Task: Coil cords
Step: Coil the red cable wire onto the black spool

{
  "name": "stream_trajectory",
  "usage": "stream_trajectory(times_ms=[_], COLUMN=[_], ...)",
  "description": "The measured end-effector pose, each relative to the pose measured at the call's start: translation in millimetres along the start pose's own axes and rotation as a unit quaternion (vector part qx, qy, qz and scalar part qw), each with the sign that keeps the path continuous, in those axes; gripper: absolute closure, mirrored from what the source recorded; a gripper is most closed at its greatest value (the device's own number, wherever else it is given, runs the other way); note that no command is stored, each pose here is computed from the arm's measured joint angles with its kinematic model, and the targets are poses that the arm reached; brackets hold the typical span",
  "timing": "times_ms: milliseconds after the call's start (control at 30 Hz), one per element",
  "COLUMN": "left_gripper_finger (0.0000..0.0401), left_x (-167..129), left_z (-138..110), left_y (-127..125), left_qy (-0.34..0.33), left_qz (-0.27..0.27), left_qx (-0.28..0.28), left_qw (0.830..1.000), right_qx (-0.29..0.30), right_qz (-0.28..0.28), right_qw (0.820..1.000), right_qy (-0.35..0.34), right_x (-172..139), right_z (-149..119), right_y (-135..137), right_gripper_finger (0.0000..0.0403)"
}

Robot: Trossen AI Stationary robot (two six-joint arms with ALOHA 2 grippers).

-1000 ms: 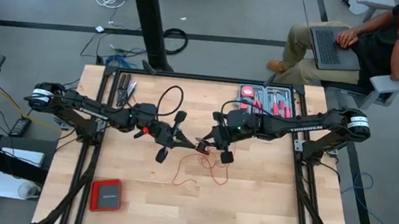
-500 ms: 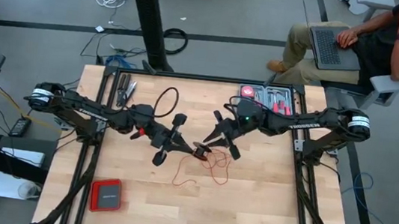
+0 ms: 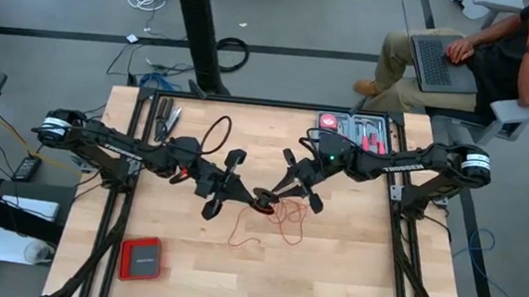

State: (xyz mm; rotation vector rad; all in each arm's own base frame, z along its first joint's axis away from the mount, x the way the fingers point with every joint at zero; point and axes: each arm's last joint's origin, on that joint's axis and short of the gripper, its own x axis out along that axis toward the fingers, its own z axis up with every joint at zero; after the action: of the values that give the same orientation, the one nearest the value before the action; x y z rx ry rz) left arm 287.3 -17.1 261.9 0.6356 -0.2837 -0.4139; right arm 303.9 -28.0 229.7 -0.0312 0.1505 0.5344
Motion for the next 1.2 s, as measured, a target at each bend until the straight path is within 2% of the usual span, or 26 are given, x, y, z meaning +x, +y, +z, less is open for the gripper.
stream_trajectory(times_ms=[233,367,600,800,967,1100,1200], left_gripper_finger=[0.0401,0.0401,0.0401,0.0401,0.0401,0.0401,0.0401], left_x=[0.0,0.0,-0.1,-0.2,-0.9,-1.3,-1.5], left_z=[0.6,0.5,0.6,-4.2,-9.8,-12.0,-13.1], left_y=[0.5,0.4,-0.2,-3.7,-7.8,-9.4,-10.4], left_qy=[-0.003,-0.003,-0.009,0.015,0.045,0.058,0.064], left_qz=[0.002,0.002,-0.009,-0.025,-0.041,-0.046,-0.049], left_qx=[0.000,-0.001,-0.012,-0.062,-0.120,-0.152,-0.159], left_qw=[1.000,1.000,1.000,0.998,0.991,0.986,0.984], right_qx=[-0.031,-0.037,-0.048,-0.083,-0.142,-0.170,-0.228], right_qz=[-0.004,-0.027,-0.114,-0.164,-0.163,-0.150,-0.128], right_qw=[1.000,0.999,0.992,0.983,0.976,0.972,0.962], right_qy=[0.007,0.011,0.026,0.029,0.030,0.062,0.077], right_x=[1.0,2.1,1.4,6.4,12.8,16.8,21.5], right_z=[-1.3,-1.2,-1.8,11.2,25.0,31.2,33.1], right_y=[1.1,1.2,-3.7,-5.6,-3.0,-1.6,4.5], right_gripper_finger=[0.0396,0.0400,0.0402,0.0402,0.0403,0.0403,0.0403])
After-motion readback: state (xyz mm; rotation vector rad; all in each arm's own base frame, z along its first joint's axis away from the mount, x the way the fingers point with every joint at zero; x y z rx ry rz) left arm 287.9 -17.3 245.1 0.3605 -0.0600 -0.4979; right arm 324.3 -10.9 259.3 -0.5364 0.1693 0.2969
